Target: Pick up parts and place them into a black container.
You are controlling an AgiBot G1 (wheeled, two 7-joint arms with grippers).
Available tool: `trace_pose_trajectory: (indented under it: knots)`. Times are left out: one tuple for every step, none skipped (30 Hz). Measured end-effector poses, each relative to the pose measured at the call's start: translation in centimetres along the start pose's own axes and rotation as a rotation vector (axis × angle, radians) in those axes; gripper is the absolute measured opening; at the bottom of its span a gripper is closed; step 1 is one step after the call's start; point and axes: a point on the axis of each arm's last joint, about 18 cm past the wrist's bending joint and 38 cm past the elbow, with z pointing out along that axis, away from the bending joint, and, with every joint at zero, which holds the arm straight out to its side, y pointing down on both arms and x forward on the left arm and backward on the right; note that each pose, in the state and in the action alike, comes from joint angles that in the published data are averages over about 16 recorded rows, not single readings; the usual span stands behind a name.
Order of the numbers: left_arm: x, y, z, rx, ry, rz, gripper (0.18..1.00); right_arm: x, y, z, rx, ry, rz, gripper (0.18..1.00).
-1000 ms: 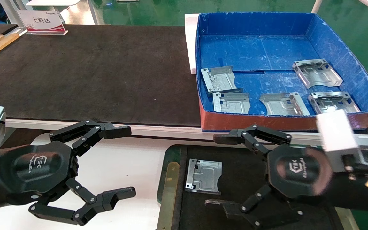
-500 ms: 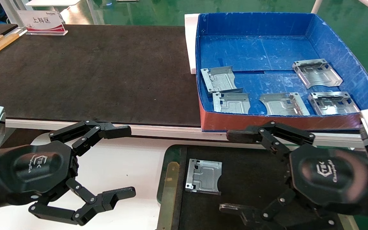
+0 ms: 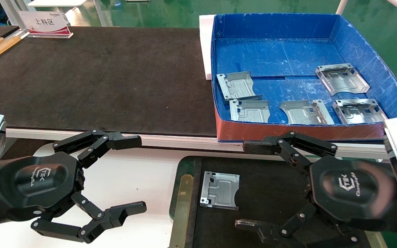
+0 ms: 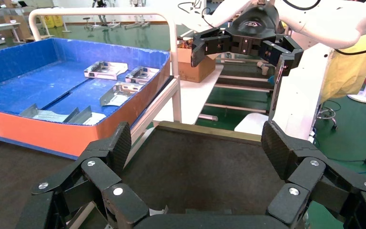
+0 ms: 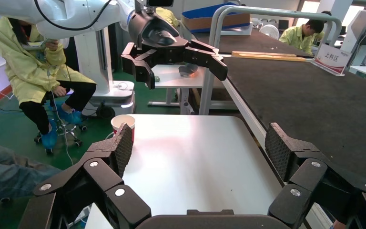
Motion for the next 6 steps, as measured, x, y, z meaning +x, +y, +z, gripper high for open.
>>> trace_pose_trajectory:
  knots:
    - [0.0,0.0,0.0,0.0,0.0,0.0,1.001,0.0,0.01,0.01,0.0,0.0,0.0,1.0]
    - [0.0,0.0,0.0,0.0,0.0,0.0,1.001,0.01,0.01,0.01,-0.001,0.0,0.0,1.0]
    - [0.0,0.0,0.0,0.0,0.0,0.0,1.001,0.01,0.02,0.02,-0.001,0.0,0.0,1.0]
    - [0.0,0.0,0.0,0.0,0.0,0.0,1.001,0.02,0.03,0.03,-0.001,0.0,0.0,1.0]
    - [0.0,0.0,0.0,0.0,0.0,0.0,1.001,0.02,0.03,0.03,-0.001,0.0,0.0,1.0]
    - [0.0,0.0,0.0,0.0,0.0,0.0,1.001,0.03,0.04,0.04,-0.001,0.0,0.0,1.0]
